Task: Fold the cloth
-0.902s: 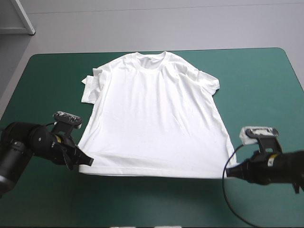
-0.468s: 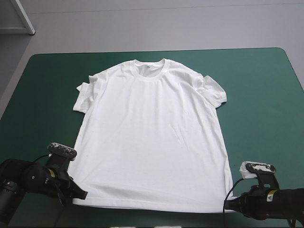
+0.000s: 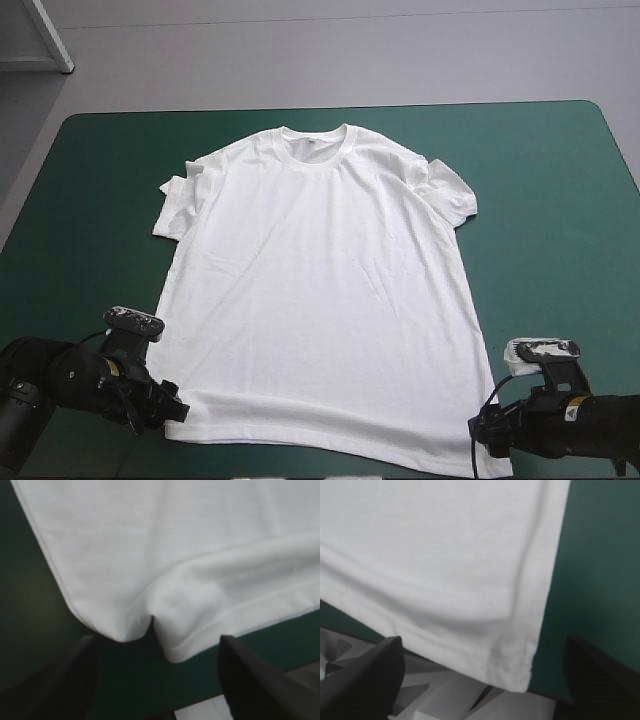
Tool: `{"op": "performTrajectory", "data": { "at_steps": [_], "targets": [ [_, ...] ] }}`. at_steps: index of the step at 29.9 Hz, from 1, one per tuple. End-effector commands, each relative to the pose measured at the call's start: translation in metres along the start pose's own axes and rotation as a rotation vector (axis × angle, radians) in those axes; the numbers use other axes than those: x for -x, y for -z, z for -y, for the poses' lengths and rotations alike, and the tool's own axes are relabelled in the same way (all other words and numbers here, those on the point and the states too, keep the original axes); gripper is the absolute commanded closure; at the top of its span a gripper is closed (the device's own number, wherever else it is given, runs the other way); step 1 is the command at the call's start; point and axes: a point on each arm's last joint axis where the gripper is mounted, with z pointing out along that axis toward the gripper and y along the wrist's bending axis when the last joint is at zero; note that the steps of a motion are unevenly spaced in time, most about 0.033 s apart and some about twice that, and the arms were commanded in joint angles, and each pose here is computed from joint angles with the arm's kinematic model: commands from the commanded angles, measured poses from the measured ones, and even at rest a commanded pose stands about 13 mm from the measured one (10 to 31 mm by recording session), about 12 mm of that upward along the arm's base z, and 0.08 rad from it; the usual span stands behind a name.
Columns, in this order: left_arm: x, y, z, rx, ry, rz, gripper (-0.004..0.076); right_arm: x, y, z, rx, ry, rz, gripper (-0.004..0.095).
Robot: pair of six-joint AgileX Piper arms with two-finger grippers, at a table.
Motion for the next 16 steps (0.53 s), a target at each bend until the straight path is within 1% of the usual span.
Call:
{"op": "performTrajectory", "data": {
  "at_steps": [1, 4, 8, 11, 16],
  "targets": [
    [0.017, 0.019, -0.003, 0.044, 0.039, 0.156, 0.0197, 0.016, 0.016, 0.0, -0.055, 0.006, 0.078, 0.01],
    [0.034, 0.033, -0.009, 0.127, 0.014, 0.284, 0.0197, 0.027, 0.025, 0.0, -0.093, -0.016, 0.087, 0.0118],
    [0.057, 0.042, -0.017, 0.209, 0.011, 0.365, 0.0197, 0.045, 0.034, -0.001, -0.118, -0.036, 0.093, 0.012],
    [0.08, 0.04, -0.02, 0.199, 0.05, 0.412, 0.0197, 0.059, 0.039, -0.002, -0.136, -0.028, 0.097, 0.012],
    [0.123, 0.014, -0.027, 0.187, 0.14, 0.414, 0.0197, 0.079, 0.042, -0.001, -0.169, 0.018, 0.102, 0.0124]
  ]
}}
